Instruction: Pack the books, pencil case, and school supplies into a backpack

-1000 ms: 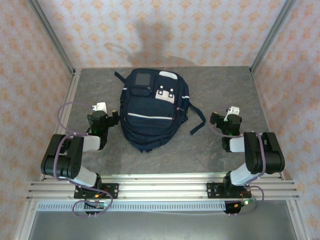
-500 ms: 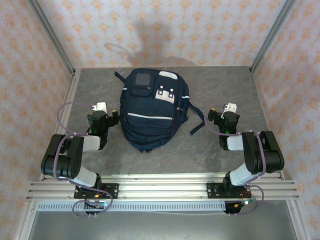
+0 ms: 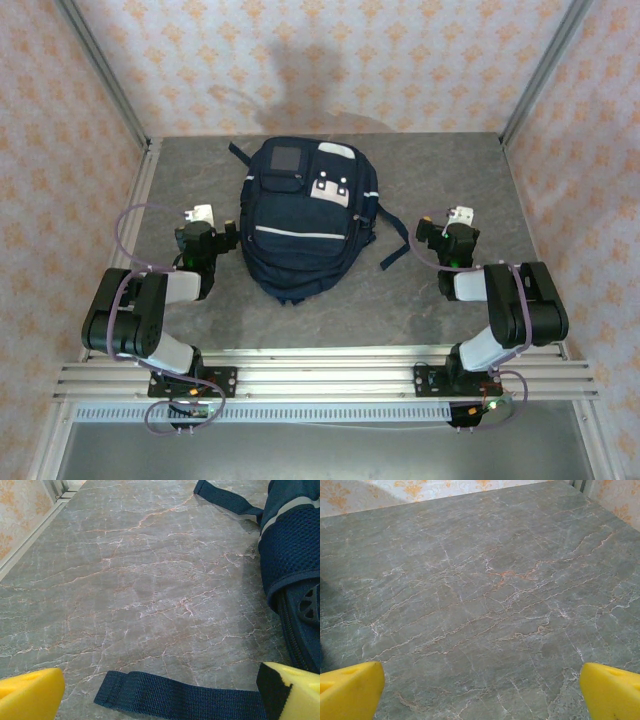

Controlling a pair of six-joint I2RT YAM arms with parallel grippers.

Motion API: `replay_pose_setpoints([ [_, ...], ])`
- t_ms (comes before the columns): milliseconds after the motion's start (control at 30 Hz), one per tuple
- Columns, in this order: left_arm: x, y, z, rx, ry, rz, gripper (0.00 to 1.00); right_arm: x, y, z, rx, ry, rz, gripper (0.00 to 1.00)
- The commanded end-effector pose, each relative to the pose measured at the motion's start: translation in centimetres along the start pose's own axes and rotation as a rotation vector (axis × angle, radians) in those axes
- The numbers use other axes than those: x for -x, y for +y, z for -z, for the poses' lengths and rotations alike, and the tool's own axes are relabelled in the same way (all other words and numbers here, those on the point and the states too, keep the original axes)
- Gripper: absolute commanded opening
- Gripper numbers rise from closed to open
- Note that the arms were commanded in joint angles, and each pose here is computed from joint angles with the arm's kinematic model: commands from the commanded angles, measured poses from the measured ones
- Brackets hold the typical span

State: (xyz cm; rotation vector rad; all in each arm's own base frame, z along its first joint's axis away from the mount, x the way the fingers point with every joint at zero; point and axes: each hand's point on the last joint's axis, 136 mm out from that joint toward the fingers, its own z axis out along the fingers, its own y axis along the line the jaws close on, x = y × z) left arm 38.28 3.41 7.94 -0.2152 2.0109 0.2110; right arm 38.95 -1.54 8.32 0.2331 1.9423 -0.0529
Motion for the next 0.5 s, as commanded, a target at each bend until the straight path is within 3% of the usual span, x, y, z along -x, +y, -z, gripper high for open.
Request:
replay_pose_setpoints([
  [0, 1.59, -0.61, -0.04, -0.014, -0.048, -0.006, 1.0, 1.0, -0.3, -0.17, -0.018, -0.031, 0.001, 0.99],
  [467, 1.62, -0.67, -0.05, -0.018, -0.047, -0.009, 1.0, 1.05, -0.29, -0.16, -0.017, -0.033, 0.001, 0.99],
])
